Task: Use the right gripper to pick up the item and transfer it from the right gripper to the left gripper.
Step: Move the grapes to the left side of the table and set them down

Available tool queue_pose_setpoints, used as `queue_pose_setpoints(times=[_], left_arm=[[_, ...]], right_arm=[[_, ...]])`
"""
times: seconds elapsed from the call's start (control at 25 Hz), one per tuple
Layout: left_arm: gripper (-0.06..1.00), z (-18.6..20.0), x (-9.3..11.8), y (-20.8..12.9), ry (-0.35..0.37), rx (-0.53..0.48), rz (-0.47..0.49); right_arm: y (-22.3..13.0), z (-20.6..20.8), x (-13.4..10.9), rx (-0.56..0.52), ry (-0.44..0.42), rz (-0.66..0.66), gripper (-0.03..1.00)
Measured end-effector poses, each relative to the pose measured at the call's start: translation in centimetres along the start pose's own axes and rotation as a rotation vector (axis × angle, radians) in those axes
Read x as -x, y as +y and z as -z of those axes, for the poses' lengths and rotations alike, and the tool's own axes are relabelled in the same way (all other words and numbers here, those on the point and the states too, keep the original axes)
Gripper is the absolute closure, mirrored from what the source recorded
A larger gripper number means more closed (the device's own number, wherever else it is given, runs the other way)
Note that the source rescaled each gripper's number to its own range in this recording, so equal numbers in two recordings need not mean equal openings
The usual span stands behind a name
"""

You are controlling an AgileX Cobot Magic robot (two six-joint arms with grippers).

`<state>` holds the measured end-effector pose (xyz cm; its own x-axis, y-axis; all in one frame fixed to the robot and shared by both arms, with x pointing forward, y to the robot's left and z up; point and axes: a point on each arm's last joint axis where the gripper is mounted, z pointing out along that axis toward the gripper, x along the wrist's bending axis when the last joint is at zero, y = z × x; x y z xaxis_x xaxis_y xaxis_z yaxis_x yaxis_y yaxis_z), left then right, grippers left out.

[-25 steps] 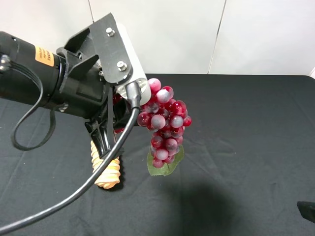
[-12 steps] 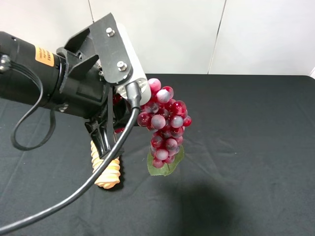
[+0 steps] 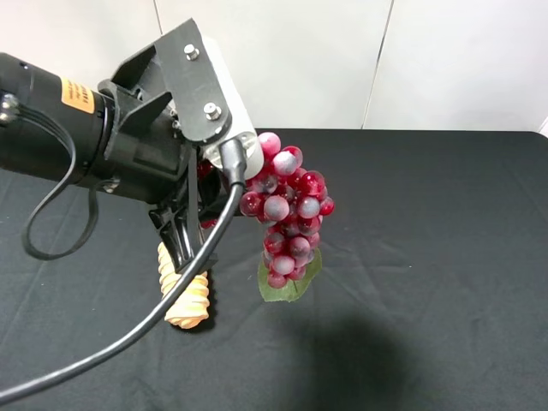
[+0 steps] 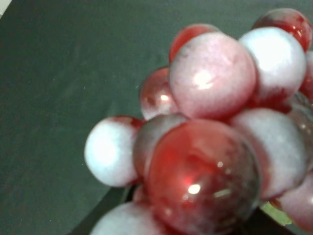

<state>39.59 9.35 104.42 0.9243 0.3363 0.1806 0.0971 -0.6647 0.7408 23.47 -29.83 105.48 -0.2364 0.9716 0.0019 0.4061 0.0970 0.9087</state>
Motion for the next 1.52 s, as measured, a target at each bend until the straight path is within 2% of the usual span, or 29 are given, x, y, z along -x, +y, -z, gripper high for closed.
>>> queue_pose_setpoints(times=[0.12,0.28,0.4,0.48,0.8,1.04,1.28,1.52], left_arm=[[0.94,0.5,-0.4,1.3,0.002,0.028,0.024],[0.94,2.2,-2.1,3.6,0.001,0.046,0.134],[0.94,3.9,-4.0,4.5,0.005,0.005,0.208],[0.94,5.2,-5.6,4.7,0.035,-0.042,0.251],[0.94,9.6,-10.8,1.1,0.271,-0.352,0.483],[0.94,12.3,-12.8,-2.7,0.333,-0.53,0.675],[0.94,14.5,-14.1,-5.2,0.39,-0.591,0.818],[0.94,15.0,-14.3,-6.3,0.404,-0.613,0.866]], right_arm=[[0.0,0.0,0.0,0.0,0.001,0.0,-0.03],[0.0,0.0,0.0,0.001,0.001,0.0,-0.03],[0.0,0.0,0.0,0.001,0.001,0.0,-0.03],[0.0,0.0,0.0,0.001,0.001,0.0,-0.03],[0.0,0.0,0.0,0.001,0.001,0.0,-0.03],[0.0,0.0,0.0,0.0,0.001,0.0,-0.03],[0.0,0.0,0.0,0.0,0.001,0.0,-0.03],[0.0,0.0,0.0,0.0,0.001,0.0,-0.03]])
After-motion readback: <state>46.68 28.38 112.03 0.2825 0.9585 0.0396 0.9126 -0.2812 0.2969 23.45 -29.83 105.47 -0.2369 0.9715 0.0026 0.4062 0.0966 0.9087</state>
